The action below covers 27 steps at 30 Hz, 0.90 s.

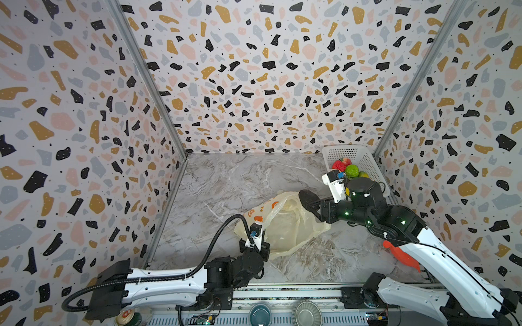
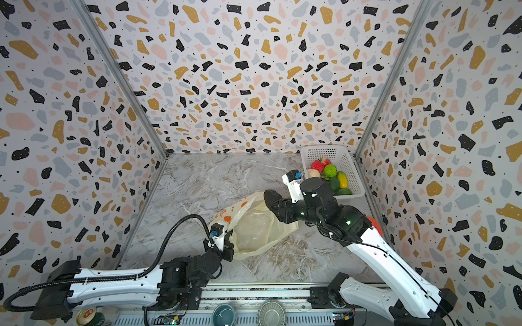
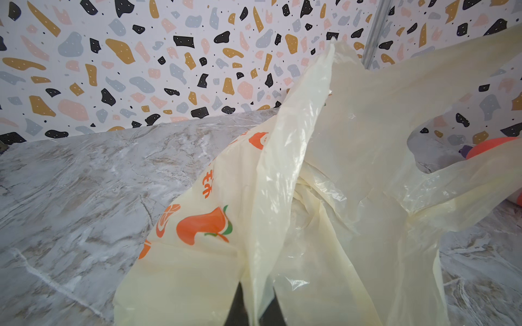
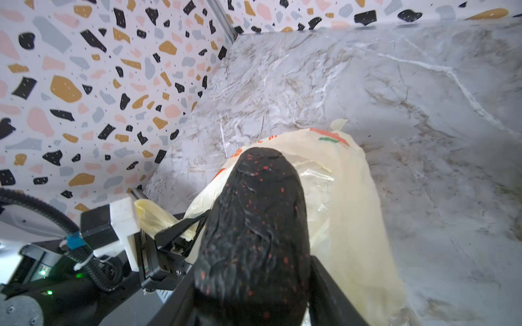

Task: Untie the knot of the plastic bag and take out the fruit
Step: 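Lift the dark oblong fruit out of the bag toward the basket with the right gripper, then lower the dark oblong fruit into the white basket and open the right gripper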

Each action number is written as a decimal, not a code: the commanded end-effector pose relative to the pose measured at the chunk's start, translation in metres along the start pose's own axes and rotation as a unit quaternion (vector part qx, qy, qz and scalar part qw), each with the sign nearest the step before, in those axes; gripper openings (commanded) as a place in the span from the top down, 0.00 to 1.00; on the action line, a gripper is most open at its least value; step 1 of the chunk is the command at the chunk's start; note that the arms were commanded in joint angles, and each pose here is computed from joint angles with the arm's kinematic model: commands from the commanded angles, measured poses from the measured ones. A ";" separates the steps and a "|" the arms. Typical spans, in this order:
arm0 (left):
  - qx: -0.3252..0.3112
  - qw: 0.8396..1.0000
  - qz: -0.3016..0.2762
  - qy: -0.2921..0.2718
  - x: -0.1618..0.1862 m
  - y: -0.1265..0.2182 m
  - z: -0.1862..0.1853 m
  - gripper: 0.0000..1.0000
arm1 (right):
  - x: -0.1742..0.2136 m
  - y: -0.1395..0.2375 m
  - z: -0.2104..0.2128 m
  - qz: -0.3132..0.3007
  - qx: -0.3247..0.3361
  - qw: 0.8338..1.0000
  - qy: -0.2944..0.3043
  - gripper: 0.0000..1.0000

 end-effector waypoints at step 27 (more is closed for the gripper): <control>-0.010 0.999 -0.023 0.020 -0.020 0.005 0.005 1.00 | -0.178 -0.017 -0.289 -0.204 0.282 0.934 -0.085 0.45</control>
Point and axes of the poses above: each gripper's point midway between its finger pads, its own y axis back along the fingers, its own z axis along the line the jaws close on, x = y × z, the point moved 1 cm from there along y, back along the fingers, and after that the axes turned 8 degrees about -y, right-handed, at the moved point
